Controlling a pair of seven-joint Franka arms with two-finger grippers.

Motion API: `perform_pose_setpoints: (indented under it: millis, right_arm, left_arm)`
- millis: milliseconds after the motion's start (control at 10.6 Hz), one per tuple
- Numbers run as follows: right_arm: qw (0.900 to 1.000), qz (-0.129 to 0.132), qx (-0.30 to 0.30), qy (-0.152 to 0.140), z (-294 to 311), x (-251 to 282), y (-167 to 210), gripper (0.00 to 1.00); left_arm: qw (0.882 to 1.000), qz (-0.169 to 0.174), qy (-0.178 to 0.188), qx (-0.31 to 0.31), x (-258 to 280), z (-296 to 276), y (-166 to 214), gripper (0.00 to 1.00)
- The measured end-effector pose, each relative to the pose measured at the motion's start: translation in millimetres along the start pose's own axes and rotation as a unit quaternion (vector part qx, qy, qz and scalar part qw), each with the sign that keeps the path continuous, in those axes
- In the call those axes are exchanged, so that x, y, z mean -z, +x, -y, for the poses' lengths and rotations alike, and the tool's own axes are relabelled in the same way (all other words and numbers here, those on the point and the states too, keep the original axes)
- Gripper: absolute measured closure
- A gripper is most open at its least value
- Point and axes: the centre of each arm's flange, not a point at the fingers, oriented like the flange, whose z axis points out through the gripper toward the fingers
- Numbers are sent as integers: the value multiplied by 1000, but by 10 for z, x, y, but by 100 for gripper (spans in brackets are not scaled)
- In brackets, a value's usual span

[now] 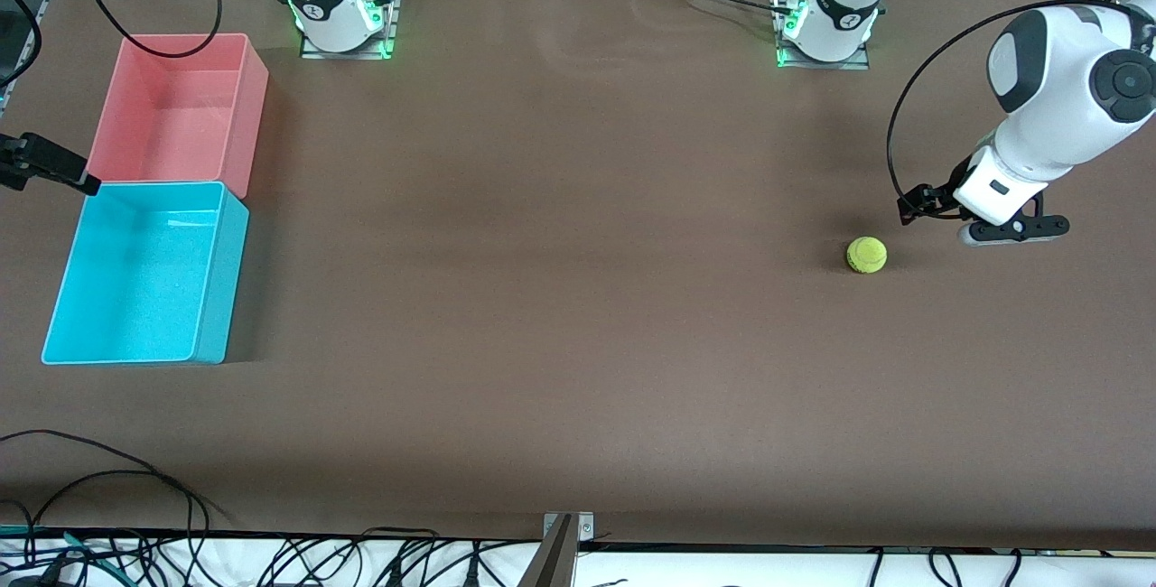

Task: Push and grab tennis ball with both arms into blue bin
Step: 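Lower the left gripper down beside the tennis ball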

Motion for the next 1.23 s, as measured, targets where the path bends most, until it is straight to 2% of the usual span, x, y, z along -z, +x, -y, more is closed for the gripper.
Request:
perform_pose_setpoints:
  millis: [189,284,473,568,662,946,1230]
  right_arm:
    - [1000,0,0,0,0,0,0,0]
    - [1000,0,0,0,0,-1,1,0]
    - [1000,1,0,0,0,-8,3,0]
    - [1000,2,0,0,-1,-18,7,0]
    - [1000,2,0,0,-1,-26,10,0]
    - [1000,3,1,0,14,-30,12,0]
    - [1000,3,7,-2,79,-33,16,0]
  left_arm:
    - [1000,8,0,-4,-211,6,-82,0]
    - [1000,14,0,-25,-292,4,-109,0]
    - [994,20,-2,-106,-422,18,-129,4]
    - [988,23,-4,-156,-496,52,-135,4]
    - [978,29,-7,-206,-571,86,-147,10]
    - [938,36,-15,-345,-687,181,-149,54]
    - [899,35,-20,-435,-708,329,-149,95]
